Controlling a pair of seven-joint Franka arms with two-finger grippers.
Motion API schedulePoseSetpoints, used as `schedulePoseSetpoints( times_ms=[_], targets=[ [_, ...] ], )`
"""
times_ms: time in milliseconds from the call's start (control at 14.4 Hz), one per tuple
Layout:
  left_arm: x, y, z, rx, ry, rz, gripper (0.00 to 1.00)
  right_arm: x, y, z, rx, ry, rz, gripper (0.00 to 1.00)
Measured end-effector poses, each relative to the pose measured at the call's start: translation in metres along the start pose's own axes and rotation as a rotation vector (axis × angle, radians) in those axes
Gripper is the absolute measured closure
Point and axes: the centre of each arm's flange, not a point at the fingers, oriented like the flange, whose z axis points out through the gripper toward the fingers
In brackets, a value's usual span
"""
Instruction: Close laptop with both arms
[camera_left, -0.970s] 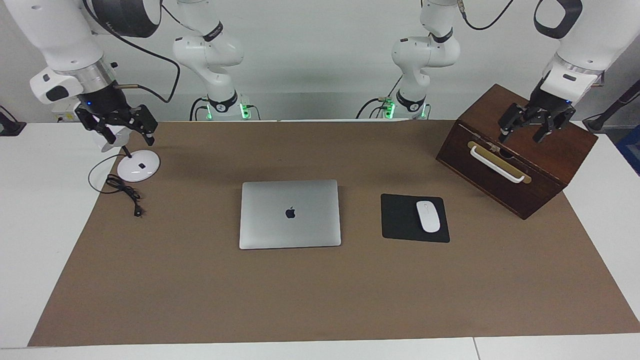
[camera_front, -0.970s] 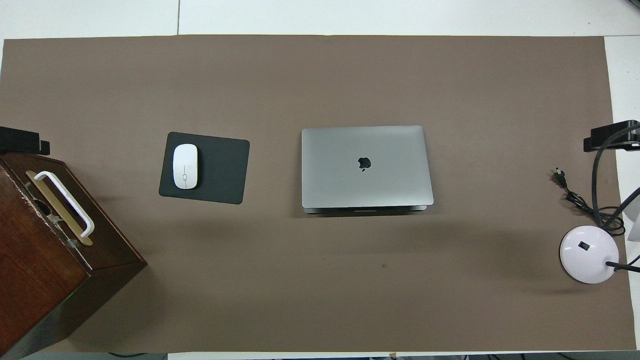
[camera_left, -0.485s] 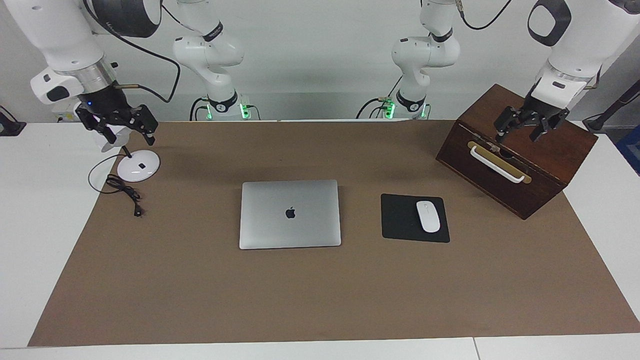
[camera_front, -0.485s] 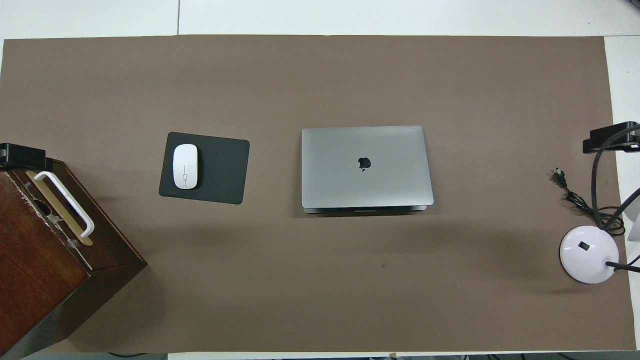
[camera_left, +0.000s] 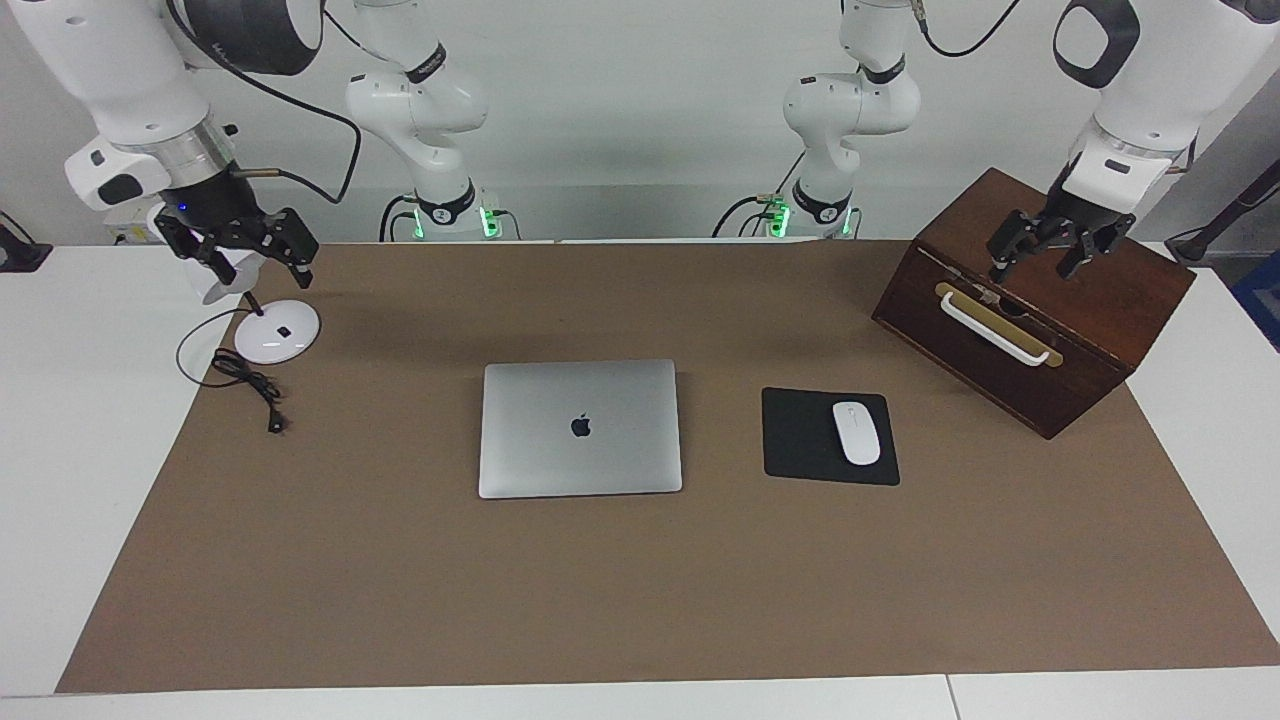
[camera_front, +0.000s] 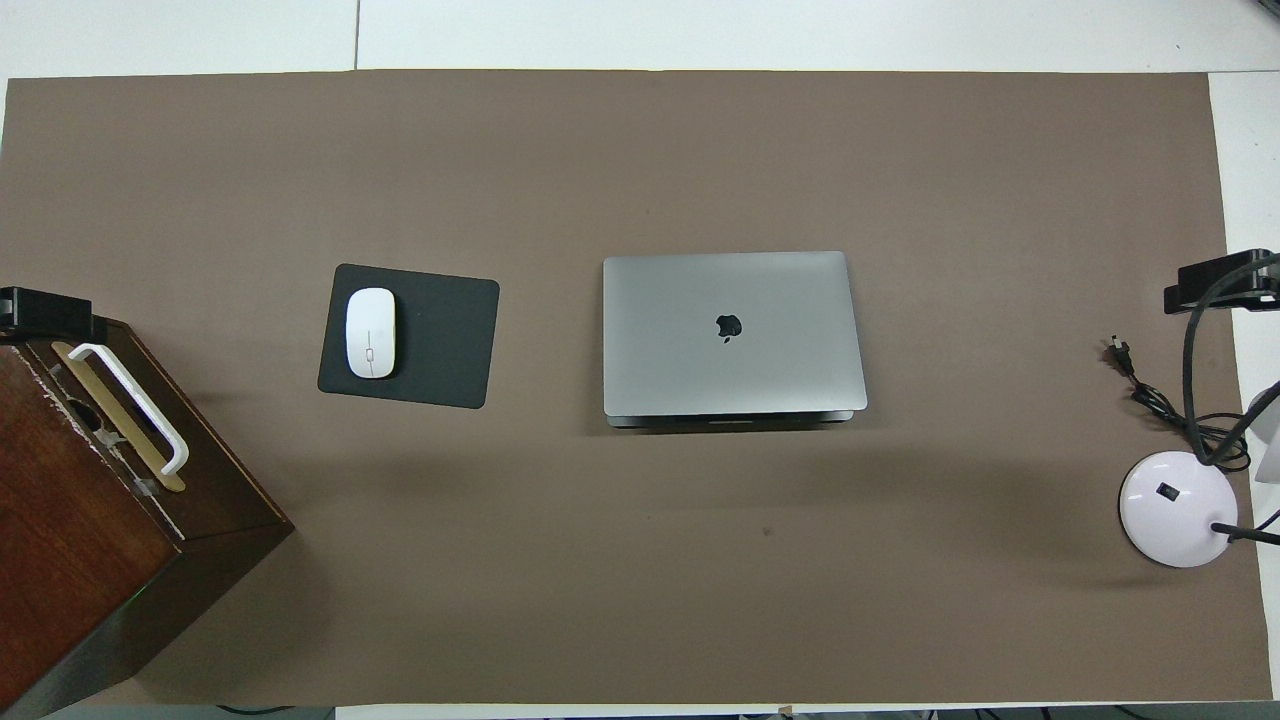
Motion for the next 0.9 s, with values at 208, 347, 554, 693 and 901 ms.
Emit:
schedulePoseSetpoints(
  times_ms=[208,347,554,693,901],
  targets=[
    [0.0005,0.0044,0.0003,0.000,0.003,0.003,0.00,0.0000,0.0000,0.0000,0.000,0.000,0.000,0.00],
    [0.0006,0.0055,0.0004,0.001,0.003,0.001,0.00,0.0000,0.0000,0.0000,0.000,0.000,0.000,0.00],
    [0.0006,0.0055,0.0007,0.001,0.003,-0.001,0.00,0.0000,0.0000,0.0000,0.000,0.000,0.000,0.00],
    [0.0004,0.0058,0.0007,0.001,0.002,-0.001,0.00,0.0000,0.0000,0.0000,0.000,0.000,0.000,0.00],
    [-0.0008,0.0067,-0.0009,0.000,-0.003,0.000,0.00,0.0000,0.0000,0.0000,0.000,0.000,0.000,0.00]
  ],
)
